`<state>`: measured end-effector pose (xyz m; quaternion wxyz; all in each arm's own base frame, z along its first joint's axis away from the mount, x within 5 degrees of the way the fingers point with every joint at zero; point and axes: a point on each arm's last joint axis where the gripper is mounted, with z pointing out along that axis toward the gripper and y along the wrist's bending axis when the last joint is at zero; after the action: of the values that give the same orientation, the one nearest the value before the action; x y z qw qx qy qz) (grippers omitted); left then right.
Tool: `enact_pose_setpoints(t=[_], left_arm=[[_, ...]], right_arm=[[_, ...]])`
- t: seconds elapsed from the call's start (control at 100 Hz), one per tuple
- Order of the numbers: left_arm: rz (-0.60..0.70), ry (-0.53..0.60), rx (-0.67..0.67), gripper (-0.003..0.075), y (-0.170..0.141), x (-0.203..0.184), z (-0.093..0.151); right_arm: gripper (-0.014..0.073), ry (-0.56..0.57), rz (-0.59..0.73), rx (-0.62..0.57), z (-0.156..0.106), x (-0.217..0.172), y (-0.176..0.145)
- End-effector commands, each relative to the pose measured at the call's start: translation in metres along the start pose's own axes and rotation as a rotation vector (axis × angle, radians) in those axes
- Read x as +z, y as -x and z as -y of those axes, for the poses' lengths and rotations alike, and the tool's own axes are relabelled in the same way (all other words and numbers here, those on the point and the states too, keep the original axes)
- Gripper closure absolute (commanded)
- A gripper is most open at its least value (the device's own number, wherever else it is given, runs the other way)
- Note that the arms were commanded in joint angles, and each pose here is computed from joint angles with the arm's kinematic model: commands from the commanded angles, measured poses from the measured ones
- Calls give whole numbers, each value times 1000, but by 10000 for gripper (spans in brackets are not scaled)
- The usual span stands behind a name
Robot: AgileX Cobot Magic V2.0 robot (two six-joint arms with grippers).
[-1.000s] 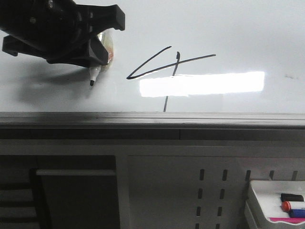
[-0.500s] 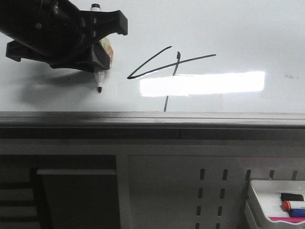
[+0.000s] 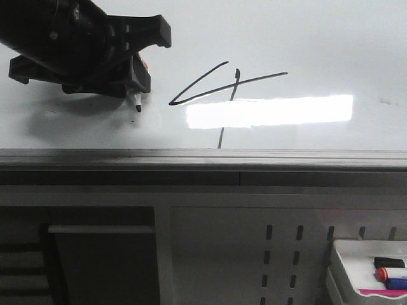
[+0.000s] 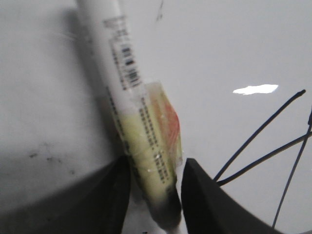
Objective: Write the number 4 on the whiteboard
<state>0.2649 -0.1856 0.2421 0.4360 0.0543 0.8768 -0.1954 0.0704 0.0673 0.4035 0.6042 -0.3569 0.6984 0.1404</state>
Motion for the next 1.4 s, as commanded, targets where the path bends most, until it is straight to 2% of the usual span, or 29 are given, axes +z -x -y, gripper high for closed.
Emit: enact_pose_setpoints(t=[0.0, 0.31, 0.61, 0.95, 1.16, 1.26, 1.33, 1.39], left_arm=[[29, 164, -26, 404, 2, 7, -20], [29, 164, -27, 239, 2, 7, -20], [42, 129, -40, 151, 7, 2, -16], [153, 22, -57, 151, 31, -39, -2], [220, -91, -39, 153, 37, -74, 21], [249, -156, 23, 158, 35, -95, 34], [273, -191, 103, 210, 32, -111, 39], [292, -214, 159, 302, 25, -126, 39]], right_arm=[[657, -19, 86, -18, 5, -4, 13], [657, -19, 86, -11, 5, -4, 13], [657, -16, 91, -4, 5, -4, 14], [657, -6, 104, 14, 4, -4, 15], [657, 7, 125, 13, 3, -4, 17], [657, 6, 122, 12, 2, -4, 16], [656, 0, 114, -4, 1, -2, 13], [656, -3, 95, -27, -2, 2, 6]])
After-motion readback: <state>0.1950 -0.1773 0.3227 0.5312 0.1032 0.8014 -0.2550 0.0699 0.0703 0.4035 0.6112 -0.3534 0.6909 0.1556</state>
